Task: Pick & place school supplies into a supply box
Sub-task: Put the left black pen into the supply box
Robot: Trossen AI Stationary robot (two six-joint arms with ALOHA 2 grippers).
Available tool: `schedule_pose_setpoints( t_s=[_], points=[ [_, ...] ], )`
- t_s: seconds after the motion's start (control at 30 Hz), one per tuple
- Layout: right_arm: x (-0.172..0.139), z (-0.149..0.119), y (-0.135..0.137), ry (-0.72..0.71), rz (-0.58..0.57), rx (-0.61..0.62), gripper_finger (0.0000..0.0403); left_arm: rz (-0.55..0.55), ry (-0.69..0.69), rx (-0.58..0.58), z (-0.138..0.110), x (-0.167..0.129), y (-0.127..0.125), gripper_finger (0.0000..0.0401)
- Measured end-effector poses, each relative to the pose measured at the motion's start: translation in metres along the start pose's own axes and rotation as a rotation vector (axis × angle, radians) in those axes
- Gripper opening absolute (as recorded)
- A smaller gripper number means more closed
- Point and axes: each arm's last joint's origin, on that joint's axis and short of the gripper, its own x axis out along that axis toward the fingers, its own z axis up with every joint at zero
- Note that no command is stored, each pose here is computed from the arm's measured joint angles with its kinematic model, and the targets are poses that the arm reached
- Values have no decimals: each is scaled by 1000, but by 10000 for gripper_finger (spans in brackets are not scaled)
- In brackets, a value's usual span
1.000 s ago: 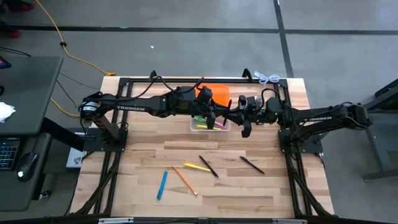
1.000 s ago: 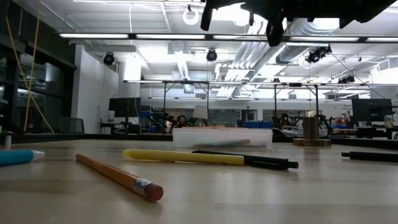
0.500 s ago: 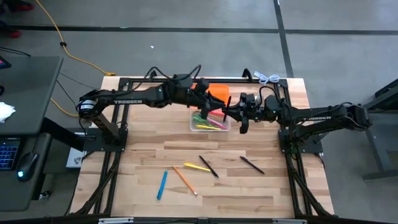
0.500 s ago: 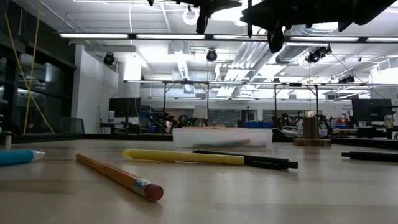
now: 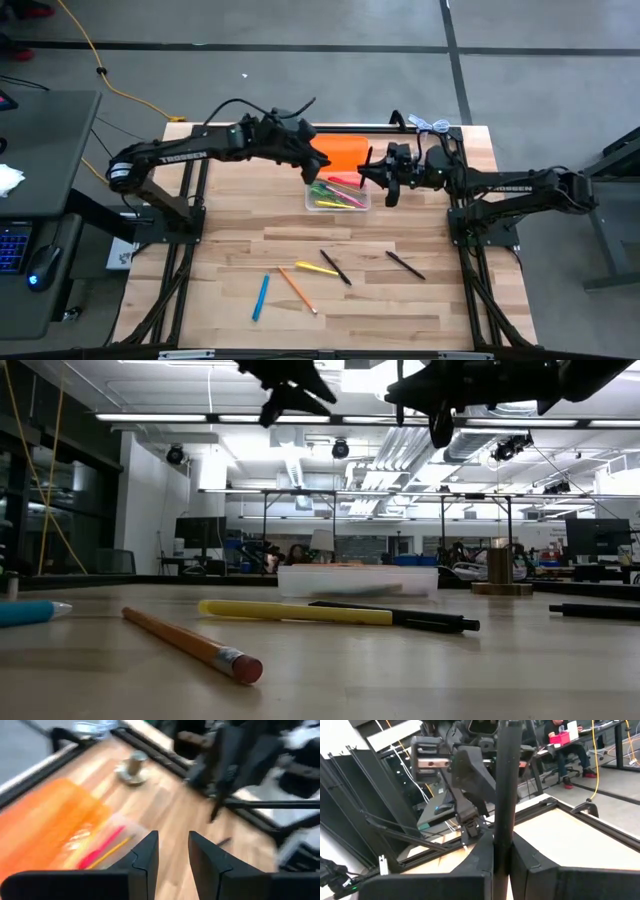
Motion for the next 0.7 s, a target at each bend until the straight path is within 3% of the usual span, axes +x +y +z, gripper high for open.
schedule_pose_setpoints(
  t_s=[0.47, 0.7],
  points=[
    [6, 30, 9, 114, -59, -140, 11, 198, 102, 80, -23, -30, -19, 134],
    [6, 37, 11, 142, -94, -163, 11, 234, 65, 116, -31, -45, -34, 134]
  ],
)
